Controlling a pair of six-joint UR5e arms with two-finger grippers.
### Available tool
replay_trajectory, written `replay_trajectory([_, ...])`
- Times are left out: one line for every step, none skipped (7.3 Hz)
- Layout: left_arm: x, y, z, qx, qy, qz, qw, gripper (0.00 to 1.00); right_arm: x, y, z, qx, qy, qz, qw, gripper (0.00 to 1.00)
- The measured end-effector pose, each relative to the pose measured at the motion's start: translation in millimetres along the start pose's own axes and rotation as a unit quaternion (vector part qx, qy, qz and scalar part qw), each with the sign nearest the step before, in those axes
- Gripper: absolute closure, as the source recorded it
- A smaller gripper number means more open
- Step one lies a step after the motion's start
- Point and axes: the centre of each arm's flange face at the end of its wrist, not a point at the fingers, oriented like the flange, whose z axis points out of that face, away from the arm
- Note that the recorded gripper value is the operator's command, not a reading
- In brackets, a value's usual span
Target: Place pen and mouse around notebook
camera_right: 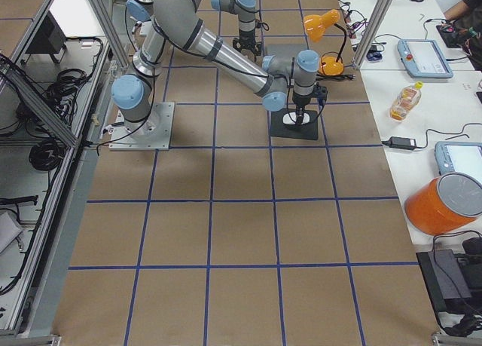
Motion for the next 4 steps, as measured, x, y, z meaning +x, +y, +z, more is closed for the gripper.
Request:
replay_trajectory([0, -13, -21, -0.001, -0.013, 0.069, 0.9975, 0.0, 0, 0, 1, -0.001, 0.0, 0.002, 1.0, 0.0])
replay_trajectory([-4, -31, -42, -0.008, -0.032, 0.173, 0.9844, 0.0, 0, 0, -1, -0.001, 0.002, 0.002, 1.0, 0.0])
replay_trajectory([-7, -51, -64, -0.014, -0.035, 0.272, 0.9615, 0.0, -1, 2, -9, 0.001, 0.003, 0.001, 1.0, 0.0])
replay_trajectory([-9, -76, -90, -0.014, -0.027, 0.35, 0.9362, 0.0, -6, 6, -26, 0.002, 0.004, -0.003, 1.0, 0.0])
